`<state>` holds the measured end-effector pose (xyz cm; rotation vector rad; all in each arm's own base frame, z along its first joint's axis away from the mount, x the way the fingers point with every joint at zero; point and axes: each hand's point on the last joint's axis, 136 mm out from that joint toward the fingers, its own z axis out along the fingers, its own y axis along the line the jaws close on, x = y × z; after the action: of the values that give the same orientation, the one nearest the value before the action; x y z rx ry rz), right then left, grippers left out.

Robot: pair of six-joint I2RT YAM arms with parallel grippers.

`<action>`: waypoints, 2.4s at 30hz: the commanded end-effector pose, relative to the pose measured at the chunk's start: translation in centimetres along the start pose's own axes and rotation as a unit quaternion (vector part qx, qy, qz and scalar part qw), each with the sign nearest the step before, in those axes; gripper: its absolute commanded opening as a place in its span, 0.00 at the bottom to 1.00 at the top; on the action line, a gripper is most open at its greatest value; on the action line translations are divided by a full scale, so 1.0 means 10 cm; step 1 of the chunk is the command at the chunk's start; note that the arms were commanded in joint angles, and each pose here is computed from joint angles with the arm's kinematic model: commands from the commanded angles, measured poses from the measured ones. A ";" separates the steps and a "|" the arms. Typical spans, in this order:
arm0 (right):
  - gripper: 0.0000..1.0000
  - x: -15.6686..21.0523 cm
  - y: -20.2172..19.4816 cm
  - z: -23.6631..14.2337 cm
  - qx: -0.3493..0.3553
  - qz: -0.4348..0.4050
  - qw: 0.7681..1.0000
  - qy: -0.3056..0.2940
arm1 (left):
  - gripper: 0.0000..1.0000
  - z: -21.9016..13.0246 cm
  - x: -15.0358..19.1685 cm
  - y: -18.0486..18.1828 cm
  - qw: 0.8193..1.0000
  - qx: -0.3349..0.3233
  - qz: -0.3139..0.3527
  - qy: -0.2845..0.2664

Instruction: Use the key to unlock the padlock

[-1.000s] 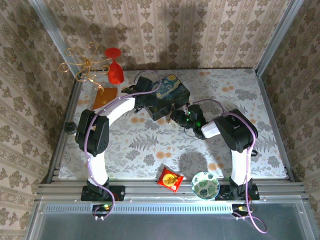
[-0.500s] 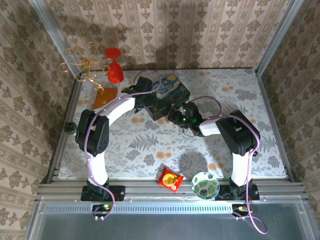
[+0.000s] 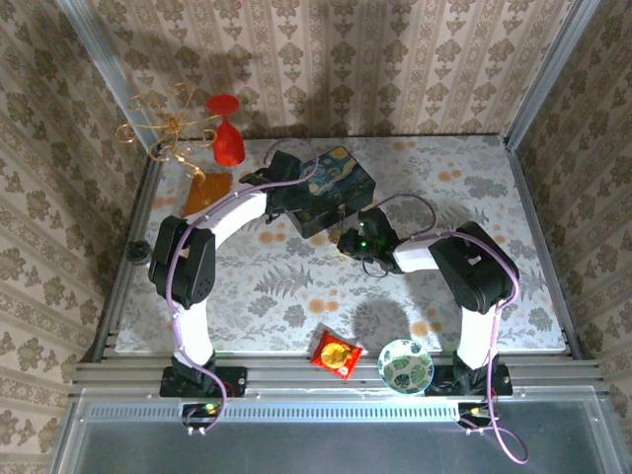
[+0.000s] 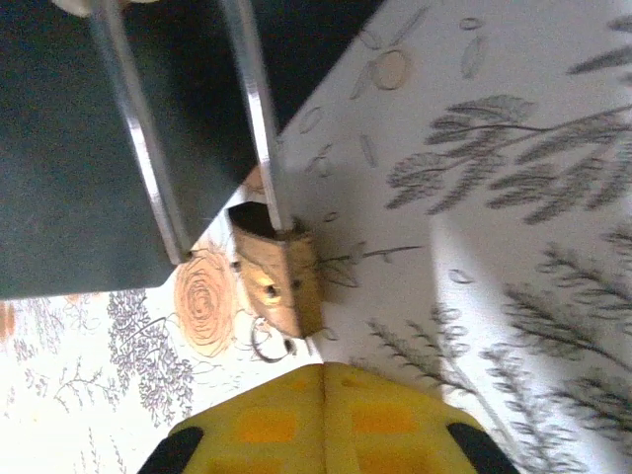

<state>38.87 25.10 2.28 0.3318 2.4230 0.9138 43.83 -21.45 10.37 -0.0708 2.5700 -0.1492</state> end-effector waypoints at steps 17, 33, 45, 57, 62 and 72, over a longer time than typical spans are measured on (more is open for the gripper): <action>0.28 -0.41 0.12 -0.03 -0.118 0.019 0.992 -0.029 | 1.00 -0.31 -0.01 0.03 0.998 -0.018 0.064 -0.023; 0.23 -0.56 0.05 0.05 -0.119 0.044 0.991 -0.048 | 1.00 -0.10 -0.01 -0.19 0.992 -0.028 0.120 -0.002; 0.27 -0.51 0.00 -0.17 -0.116 0.048 0.990 -0.060 | 1.00 -0.05 0.01 -0.17 0.991 -0.043 0.127 0.008; 0.26 -0.65 0.02 0.05 -0.122 0.060 0.990 -0.047 | 1.00 -0.02 0.05 -0.17 0.990 -0.048 0.130 0.018; 0.26 -0.66 -0.01 0.09 -0.119 0.065 0.990 -0.043 | 1.00 -0.01 0.06 -0.16 0.990 -0.051 0.129 0.019; 0.26 -0.61 0.04 0.15 -0.139 0.064 0.988 -0.025 | 1.00 0.00 0.08 -0.17 0.991 -0.048 0.125 0.023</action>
<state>44.53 23.37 4.15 0.4087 2.2072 1.2279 43.60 -23.56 11.28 0.2075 2.5657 0.0147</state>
